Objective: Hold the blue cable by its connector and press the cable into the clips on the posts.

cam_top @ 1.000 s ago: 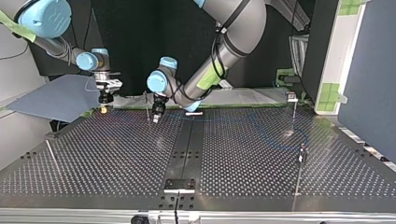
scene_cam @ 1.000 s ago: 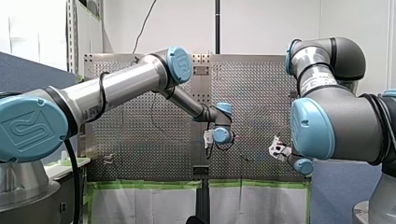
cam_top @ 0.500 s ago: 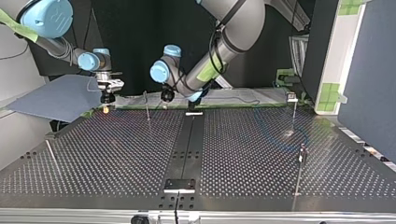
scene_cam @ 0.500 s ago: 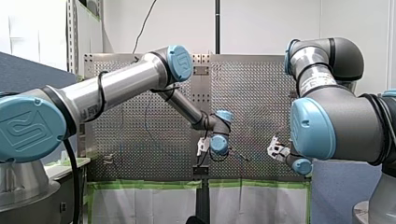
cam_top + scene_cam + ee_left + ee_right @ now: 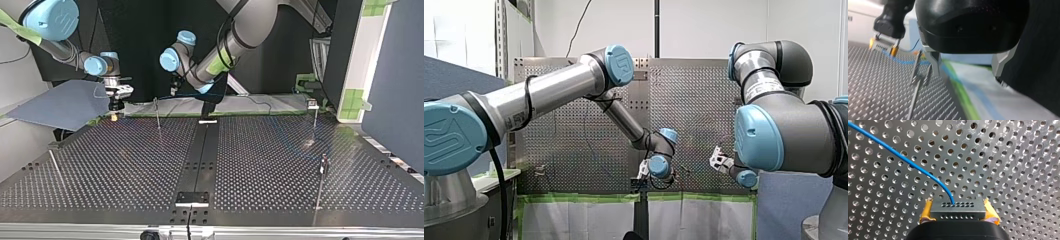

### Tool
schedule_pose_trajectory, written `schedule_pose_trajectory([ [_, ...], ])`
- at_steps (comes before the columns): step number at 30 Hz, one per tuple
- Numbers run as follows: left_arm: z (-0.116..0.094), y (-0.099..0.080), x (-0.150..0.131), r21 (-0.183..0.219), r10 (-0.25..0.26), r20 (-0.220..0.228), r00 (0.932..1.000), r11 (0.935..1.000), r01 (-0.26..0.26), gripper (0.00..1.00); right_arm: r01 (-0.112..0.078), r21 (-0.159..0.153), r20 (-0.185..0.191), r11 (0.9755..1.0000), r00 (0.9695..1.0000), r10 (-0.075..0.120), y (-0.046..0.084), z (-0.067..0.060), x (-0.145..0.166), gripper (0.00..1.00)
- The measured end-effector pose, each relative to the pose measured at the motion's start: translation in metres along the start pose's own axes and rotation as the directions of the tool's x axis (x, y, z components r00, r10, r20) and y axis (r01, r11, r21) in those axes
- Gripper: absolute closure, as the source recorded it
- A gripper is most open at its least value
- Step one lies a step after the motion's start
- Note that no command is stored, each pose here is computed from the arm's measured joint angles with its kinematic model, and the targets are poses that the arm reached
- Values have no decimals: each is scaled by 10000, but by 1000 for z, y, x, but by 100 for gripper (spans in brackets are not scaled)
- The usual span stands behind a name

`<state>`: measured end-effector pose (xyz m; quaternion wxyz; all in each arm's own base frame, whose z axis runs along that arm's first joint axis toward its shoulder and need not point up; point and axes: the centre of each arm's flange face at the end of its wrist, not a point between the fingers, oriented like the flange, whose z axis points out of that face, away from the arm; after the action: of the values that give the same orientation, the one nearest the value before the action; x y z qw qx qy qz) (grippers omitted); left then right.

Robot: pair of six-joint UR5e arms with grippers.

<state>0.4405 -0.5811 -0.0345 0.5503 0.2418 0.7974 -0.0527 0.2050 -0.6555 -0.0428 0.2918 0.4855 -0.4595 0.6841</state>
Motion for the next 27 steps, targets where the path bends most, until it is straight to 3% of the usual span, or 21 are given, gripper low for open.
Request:
schedule_pose_trajectory([
  [6,-7,-13,7,481,-388,85,9992,9981,383,0,-21,0,5,10000,10000,21,0,0,0,100],
  [12,-7,-25,3,801,-1100,559,9924,9912,1053,0,-28,14,17,10000,10000,28,-1,0,-1,100],
  [23,-7,-43,-14,701,-2348,1559,9595,9715,2264,0,-28,12,17,10000,10000,28,-1,0,-1,100],
  [27,-5,-49,-9,556,-2534,1826,9500,9673,2474,0,-29,10,19,10000,10000,29,-1,0,-1,100],
])
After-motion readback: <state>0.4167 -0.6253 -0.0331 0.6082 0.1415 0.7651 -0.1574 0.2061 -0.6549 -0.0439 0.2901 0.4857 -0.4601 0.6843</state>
